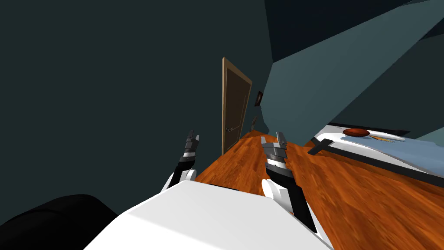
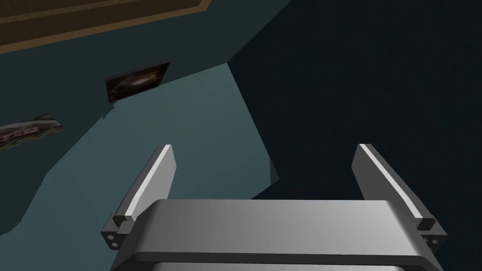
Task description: Pull the door open
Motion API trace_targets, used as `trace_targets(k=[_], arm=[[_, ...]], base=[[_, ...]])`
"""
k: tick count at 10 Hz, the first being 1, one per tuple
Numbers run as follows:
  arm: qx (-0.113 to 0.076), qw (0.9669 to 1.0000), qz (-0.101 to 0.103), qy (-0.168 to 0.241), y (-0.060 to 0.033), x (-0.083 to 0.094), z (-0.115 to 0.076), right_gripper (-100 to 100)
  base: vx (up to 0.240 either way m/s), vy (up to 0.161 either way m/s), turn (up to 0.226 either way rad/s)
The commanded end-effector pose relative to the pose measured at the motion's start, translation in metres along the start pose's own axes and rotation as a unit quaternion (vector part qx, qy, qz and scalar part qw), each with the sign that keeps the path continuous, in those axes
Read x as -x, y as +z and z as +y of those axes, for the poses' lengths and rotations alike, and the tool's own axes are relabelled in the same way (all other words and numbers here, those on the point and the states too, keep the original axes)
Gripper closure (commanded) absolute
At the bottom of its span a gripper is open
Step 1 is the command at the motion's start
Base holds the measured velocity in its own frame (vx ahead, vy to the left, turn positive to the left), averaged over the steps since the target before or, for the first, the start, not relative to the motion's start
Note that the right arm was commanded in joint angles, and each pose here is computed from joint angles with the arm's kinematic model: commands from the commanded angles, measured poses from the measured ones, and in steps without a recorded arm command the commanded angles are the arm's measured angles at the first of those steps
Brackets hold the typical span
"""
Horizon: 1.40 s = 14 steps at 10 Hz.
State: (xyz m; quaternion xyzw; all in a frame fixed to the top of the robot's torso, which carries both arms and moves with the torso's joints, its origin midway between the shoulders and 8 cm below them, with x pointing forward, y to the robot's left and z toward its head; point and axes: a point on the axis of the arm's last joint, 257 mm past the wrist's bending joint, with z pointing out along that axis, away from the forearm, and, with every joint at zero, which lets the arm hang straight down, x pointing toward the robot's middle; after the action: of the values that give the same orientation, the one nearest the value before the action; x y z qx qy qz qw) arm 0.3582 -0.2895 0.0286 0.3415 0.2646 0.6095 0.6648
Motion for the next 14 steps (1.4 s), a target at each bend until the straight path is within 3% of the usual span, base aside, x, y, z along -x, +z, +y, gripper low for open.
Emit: trace_targets(k=[1,14], arm=[[-0.008,1.0,0.004,0.002,-0.0005,-0.002,-0.013,-100],[-0.074,0.9964,0.039,0.01,-0.01,-0.017,-0.12,-100]], base=[[0.047,-0.029,0.09],[0.056,-0.06,0.12]])
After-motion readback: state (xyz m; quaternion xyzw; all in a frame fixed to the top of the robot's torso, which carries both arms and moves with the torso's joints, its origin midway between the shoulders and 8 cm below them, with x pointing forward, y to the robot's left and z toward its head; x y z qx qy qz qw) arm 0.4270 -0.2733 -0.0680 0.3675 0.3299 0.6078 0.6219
